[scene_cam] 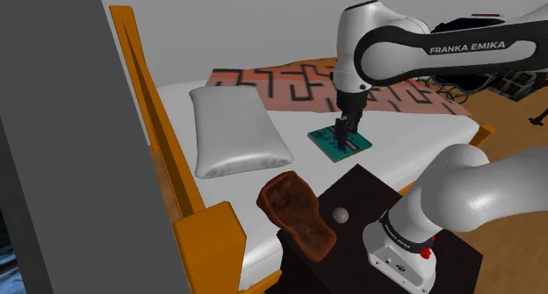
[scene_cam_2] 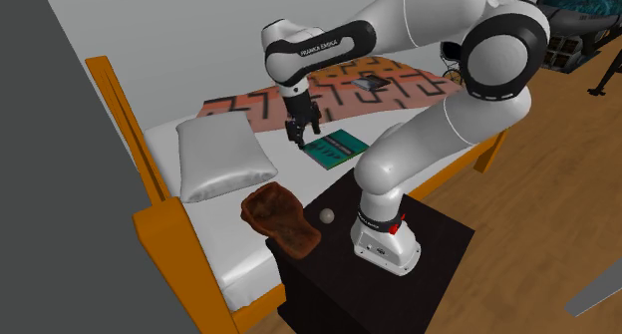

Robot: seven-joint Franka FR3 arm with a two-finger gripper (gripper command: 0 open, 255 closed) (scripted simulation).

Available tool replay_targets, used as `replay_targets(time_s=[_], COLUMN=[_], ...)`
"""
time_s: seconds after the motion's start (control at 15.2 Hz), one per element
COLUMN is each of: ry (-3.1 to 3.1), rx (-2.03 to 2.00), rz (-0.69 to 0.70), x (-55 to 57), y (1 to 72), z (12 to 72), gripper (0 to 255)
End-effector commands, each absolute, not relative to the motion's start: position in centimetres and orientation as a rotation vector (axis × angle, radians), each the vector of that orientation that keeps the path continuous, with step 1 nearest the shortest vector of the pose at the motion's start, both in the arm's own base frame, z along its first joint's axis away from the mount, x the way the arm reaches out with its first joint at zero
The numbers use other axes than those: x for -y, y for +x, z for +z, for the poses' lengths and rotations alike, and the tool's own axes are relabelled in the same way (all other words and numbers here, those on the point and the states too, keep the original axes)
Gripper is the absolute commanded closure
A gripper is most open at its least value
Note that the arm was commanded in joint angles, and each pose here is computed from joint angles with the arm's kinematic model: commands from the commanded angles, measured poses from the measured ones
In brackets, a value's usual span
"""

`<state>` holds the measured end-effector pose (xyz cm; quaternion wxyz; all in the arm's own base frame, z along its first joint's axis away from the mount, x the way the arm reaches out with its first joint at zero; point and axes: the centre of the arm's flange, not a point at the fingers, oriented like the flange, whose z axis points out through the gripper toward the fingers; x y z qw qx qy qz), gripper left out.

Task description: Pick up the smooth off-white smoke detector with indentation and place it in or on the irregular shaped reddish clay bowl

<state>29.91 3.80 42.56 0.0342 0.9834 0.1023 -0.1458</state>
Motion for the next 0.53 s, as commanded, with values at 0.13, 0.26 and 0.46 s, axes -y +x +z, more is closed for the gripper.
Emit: replay_targets(time_s=[0.13, 0.26, 0.46], ry=[2.993, 2.976, 2.949], rx=[-0.380, -0.412, -0.459], rz=[-0.531, -0.573, -0.635], x=[-5.4, -6.1, -7.0], y=[29.0, 28.5, 27.5], z=[37.6, 35.0, 31.2], gripper=[0, 0, 0])
